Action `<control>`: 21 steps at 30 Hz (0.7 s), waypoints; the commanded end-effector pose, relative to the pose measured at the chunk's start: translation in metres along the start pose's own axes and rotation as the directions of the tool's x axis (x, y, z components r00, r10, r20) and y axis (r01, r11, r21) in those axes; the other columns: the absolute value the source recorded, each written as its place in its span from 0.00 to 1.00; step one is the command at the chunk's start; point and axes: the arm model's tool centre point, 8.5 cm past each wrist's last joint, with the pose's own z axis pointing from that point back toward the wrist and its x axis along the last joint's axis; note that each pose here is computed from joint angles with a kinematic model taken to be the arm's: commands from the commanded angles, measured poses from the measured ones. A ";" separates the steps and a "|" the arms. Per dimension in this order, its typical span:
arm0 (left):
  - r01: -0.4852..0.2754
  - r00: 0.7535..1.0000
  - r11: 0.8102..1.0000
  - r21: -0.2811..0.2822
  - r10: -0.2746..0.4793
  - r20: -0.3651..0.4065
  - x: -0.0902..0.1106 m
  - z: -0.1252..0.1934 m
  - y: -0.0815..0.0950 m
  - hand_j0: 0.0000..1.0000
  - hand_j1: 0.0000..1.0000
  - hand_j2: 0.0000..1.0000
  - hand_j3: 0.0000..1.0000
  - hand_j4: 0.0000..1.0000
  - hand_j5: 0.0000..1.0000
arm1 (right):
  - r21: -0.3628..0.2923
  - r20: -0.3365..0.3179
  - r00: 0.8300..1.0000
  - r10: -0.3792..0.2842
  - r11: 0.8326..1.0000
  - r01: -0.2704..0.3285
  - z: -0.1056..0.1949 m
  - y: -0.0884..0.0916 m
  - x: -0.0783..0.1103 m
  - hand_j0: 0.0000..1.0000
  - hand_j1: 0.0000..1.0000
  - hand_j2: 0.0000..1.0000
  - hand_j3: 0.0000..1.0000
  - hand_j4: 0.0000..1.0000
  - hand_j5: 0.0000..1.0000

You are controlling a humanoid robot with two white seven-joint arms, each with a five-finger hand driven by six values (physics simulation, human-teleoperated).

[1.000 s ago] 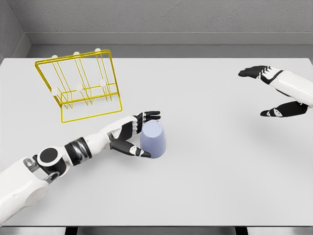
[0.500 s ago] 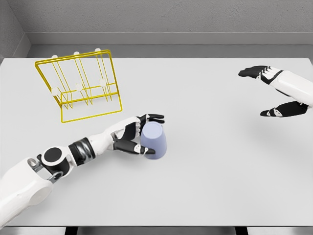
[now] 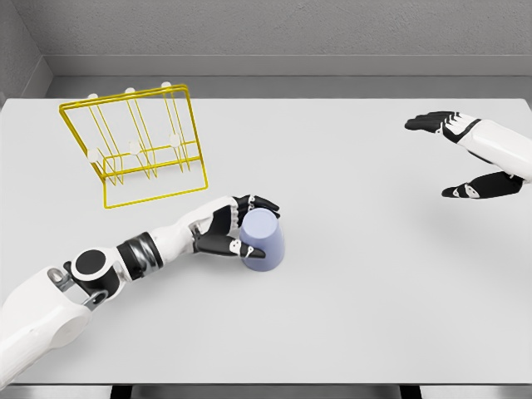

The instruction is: Place the cup on the cup holder with both arms

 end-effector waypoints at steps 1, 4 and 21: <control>-0.004 1.000 1.000 -0.001 0.004 0.008 0.002 0.000 0.000 0.66 0.66 0.66 0.66 0.66 0.66 | -0.004 0.001 1.000 -0.005 1.000 0.005 0.000 -0.001 0.000 1.00 1.00 1.00 1.00 1.00 1.00; 0.000 1.000 1.000 0.000 0.000 0.011 0.005 0.001 0.001 0.66 0.66 0.66 0.66 0.66 0.66 | -0.005 0.003 1.000 -0.005 1.000 0.005 0.000 -0.001 0.001 1.00 1.00 1.00 1.00 1.00 1.00; 0.095 0.993 0.995 0.025 -0.096 0.063 0.048 0.030 0.017 0.67 0.67 0.67 0.67 0.67 0.67 | -0.005 0.006 1.000 -0.003 1.000 0.003 -0.001 -0.001 0.002 1.00 1.00 1.00 1.00 1.00 1.00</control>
